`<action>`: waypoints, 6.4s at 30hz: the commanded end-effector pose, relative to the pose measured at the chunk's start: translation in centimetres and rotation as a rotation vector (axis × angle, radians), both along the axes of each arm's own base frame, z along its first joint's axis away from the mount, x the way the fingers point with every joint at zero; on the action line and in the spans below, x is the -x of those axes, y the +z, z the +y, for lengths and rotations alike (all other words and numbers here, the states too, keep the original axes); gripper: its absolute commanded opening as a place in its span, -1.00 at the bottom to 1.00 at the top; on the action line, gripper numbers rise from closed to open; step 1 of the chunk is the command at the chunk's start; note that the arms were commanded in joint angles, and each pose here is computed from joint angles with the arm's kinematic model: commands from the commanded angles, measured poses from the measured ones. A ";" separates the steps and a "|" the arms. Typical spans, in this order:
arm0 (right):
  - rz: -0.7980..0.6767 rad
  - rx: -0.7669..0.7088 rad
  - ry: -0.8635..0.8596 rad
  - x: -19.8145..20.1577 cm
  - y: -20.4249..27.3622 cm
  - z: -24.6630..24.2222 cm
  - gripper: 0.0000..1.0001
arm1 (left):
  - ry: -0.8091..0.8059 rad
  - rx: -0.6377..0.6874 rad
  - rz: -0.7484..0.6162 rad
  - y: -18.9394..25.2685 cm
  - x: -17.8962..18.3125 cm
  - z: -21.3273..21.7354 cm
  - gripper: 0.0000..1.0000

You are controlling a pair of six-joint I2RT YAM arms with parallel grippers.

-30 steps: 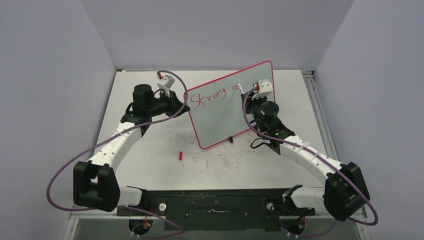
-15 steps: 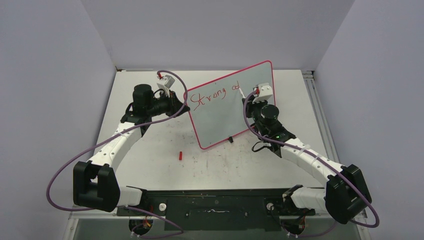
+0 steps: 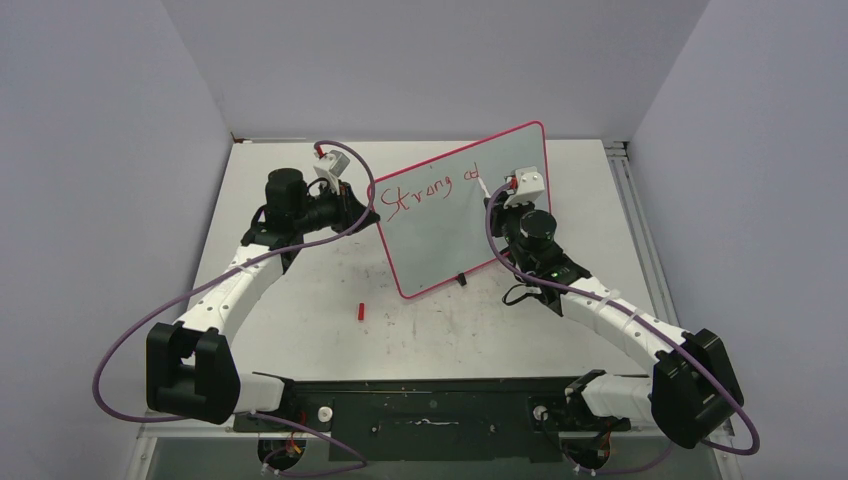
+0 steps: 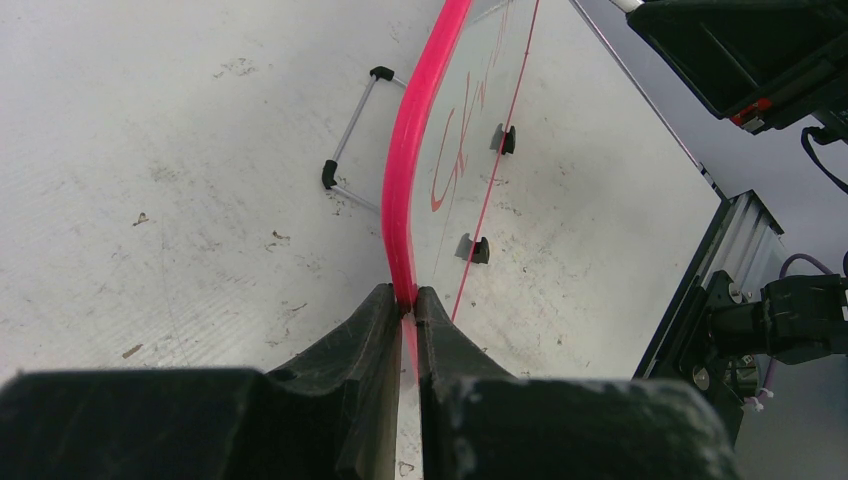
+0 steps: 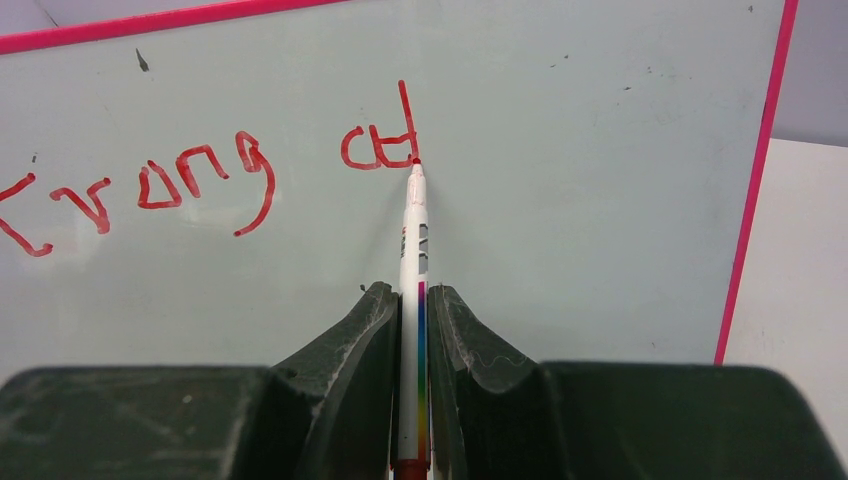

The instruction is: Write a sentence on the whiteboard

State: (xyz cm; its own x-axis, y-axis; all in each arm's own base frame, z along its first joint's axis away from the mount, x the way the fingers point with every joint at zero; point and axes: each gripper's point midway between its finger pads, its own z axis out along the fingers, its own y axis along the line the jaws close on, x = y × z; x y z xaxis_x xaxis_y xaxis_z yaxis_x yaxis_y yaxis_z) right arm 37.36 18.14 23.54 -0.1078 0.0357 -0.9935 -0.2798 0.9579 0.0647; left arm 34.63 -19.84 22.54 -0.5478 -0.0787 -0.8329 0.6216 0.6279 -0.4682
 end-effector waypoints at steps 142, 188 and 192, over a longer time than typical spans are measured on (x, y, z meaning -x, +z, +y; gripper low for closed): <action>-0.077 -0.037 0.010 2.5 7.0 -4.7 -0.89 | -0.072 -0.027 -0.009 1.6 1.2 0.9 -1.00; -0.172 -0.053 0.111 -5.2 8.2 -1.4 -0.89 | -0.069 -0.030 -0.009 1.5 1.2 0.9 -1.00; -0.166 -0.044 0.102 -5.5 7.9 -1.5 -0.89 | -0.071 -0.028 -0.008 1.5 1.2 0.9 -1.00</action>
State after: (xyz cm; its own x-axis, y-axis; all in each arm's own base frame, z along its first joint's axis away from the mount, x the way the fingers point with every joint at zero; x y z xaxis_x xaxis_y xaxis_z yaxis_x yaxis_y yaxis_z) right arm 42.15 16.17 27.61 -0.0601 0.0542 -0.9967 -0.3750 0.9242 0.0729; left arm 32.95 -18.92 21.79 -0.5999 -0.0141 -0.8000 0.6250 0.6160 -0.4795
